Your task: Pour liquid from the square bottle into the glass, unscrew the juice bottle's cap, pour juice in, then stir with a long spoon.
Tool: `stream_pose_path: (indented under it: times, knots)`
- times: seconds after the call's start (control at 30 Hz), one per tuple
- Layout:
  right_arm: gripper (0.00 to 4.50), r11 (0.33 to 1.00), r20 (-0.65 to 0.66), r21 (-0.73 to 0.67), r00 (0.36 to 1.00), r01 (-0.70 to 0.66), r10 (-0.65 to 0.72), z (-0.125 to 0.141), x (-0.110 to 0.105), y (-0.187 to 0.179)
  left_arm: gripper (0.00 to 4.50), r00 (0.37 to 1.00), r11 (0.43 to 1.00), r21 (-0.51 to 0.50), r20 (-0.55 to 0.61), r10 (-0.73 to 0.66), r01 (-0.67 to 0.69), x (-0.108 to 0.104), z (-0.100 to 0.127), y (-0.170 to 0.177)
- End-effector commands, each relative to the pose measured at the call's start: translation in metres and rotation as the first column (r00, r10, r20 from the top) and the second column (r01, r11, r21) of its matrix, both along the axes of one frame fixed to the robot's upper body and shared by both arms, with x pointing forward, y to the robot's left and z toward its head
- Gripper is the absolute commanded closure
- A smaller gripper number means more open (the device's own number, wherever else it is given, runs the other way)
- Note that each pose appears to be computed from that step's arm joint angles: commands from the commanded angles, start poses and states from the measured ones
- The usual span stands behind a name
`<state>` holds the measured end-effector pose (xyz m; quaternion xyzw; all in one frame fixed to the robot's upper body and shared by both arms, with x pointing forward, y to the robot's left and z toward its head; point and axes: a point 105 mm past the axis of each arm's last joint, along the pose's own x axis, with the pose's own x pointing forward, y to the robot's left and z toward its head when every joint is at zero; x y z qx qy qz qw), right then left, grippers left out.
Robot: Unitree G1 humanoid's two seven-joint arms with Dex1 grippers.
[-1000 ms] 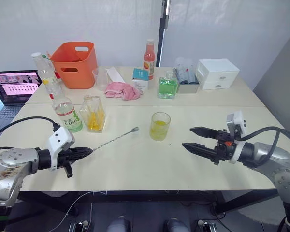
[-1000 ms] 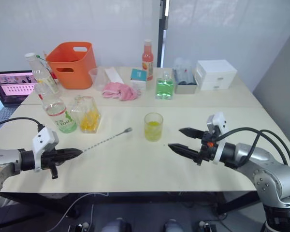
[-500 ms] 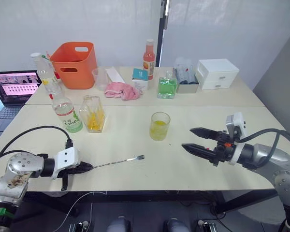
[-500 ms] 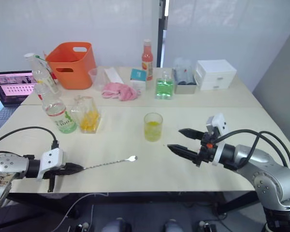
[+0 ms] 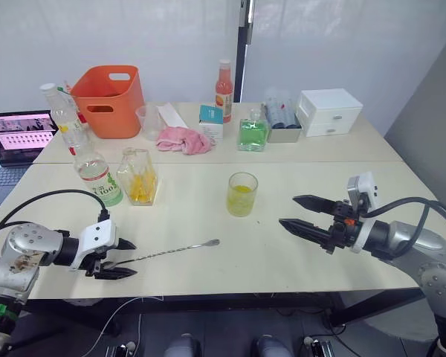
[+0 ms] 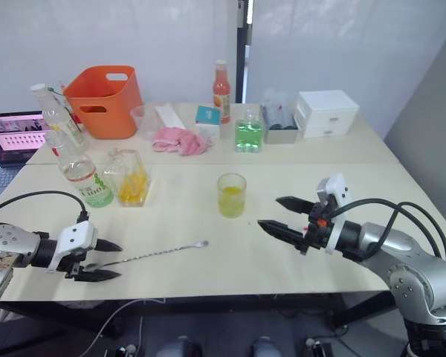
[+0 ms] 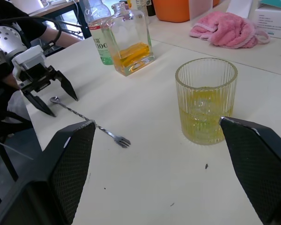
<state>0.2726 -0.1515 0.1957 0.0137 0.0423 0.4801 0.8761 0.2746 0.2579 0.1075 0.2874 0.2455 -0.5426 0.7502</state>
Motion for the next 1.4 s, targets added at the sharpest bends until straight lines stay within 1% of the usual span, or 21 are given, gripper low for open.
stream_pose_path:
  times: [0.03,0.2,0.27,0.37,0.4,0.43,0.6,0.63,0.67,0.77,0.83,0.9,0.97,1.03,1.07,1.13,1.2,1.27,1.3,1.37,1.4]
  knots:
    - [0.0,1.0,0.062,0.02,0.998,0.001,-0.002,0.015,0.001,0.002,1.25,0.999,0.999,0.027,0.006,-0.033,0.033,0.004,0.005,-0.006]
    - [0.0,1.0,0.062,0.023,0.998,0.006,-0.007,0.014,-0.002,0.003,1.25,0.999,0.996,0.076,0.009,-0.041,0.04,0.011,-0.003,-0.012]
    - [0.0,1.0,0.061,0.022,0.998,0.009,-0.011,0.014,-0.003,0.002,1.25,0.998,0.992,0.111,-0.011,-0.056,0.057,0.01,-0.009,-0.015]
    - [0.0,1.0,0.062,0.024,0.998,0.012,-0.014,0.014,-0.005,0.002,2.08,0.998,0.988,0.138,-0.032,-0.061,0.065,0.008,-0.014,-0.015]
    - [0.0,1.0,0.062,0.024,0.998,0.013,-0.014,0.014,-0.006,0.002,2.47,0.998,0.988,0.141,-0.033,-0.061,0.065,0.008,-0.015,-0.015]
    - [0.0,1.0,0.062,0.024,0.998,0.013,-0.015,0.014,-0.006,0.002,2.74,0.998,0.988,0.141,-0.033,-0.06,0.064,0.008,-0.015,-0.015]
    - [0.0,0.999,0.062,0.026,0.998,0.021,-0.023,0.013,-0.008,0.002,4.39,0.994,0.988,0.133,-0.077,-0.072,0.081,0.003,-0.021,-0.014]
    - [0.0,0.999,0.062,0.026,0.998,0.022,-0.023,0.013,-0.008,0.002,4.48,0.994,0.988,0.128,-0.077,-0.073,0.082,0.003,-0.021,-0.014]
    - [0.0,0.999,0.061,0.027,0.998,0.022,-0.024,0.013,-0.008,0.002,4.48,0.994,0.989,0.125,-0.078,-0.073,0.083,0.003,-0.021,-0.014]
    - [0.0,0.999,0.06,0.026,0.998,0.026,-0.027,0.013,-0.007,0.002,4.48,0.993,0.994,0.07,-0.079,-0.082,0.088,0.007,-0.015,-0.011]
    - [0.0,0.999,0.059,0.026,0.998,0.027,-0.028,0.013,-0.006,0.002,4.48,0.993,0.994,0.06,-0.08,-0.086,0.091,0.008,-0.012,-0.007]
    - [0.0,0.999,0.056,0.025,0.998,0.033,-0.034,0.013,-0.005,0.001,4.48,0.992,0.995,-0.013,-0.08,-0.096,0.095,0.01,0.003,-0.008]
    - [0.0,0.999,0.046,0.029,0.998,0.046,-0.048,0.011,-0.004,-0.001,4.48,0.991,0.985,-0.147,-0.074,-0.107,0.095,0.011,0.029,-0.016]
    - [0.0,0.998,0.037,0.03,0.998,0.056,-0.057,0.01,-0.004,-0.003,4.48,0.99,0.966,-0.242,-0.08,-0.113,0.091,0.011,0.045,-0.023]
    - [0.0,0.998,0.034,0.03,0.998,0.059,-0.06,0.009,-0.004,-0.004,4.48,0.99,0.958,-0.272,-0.087,-0.114,0.086,0.01,0.05,-0.025]
    - [0.0,0.996,0.017,0.051,0.998,0.067,-0.068,0.008,-0.006,-0.005,4.48,0.983,0.916,-0.394,-0.127,-0.136,0.075,0.005,0.065,-0.036]
    - [0.0,0.995,0.001,0.07,0.998,0.065,-0.065,0.007,-0.009,-0.006,4.48,0.973,0.875,-0.478,-0.15,-0.172,0.081,0.0,0.076,-0.048]
    - [0.0,0.995,-0.015,0.09,0.999,0.04,-0.039,0.008,-0.013,-0.003,4.48,0.969,0.842,-0.535,-0.158,-0.19,0.078,-0.003,0.084,-0.061]
    - [0.0,0.992,-0.027,0.123,1.0,0.004,-0.001,0.011,-0.018,0.004,4.48,0.969,0.814,-0.575,-0.149,-0.199,0.079,-0.004,0.089,-0.073]
    - [0.0,0.987,-0.039,0.159,0.998,-0.036,0.042,0.015,-0.024,0.012,4.48,0.969,0.785,-0.614,-0.141,-0.205,0.077,-0.005,0.094,-0.085]
    - [0.0,0.976,-0.036,0.203,0.996,-0.072,0.081,0.02,-0.026,0.026,4.48,0.969,0.75,-0.656,-0.129,-0.212,0.077,-0.005,0.099,-0.098]
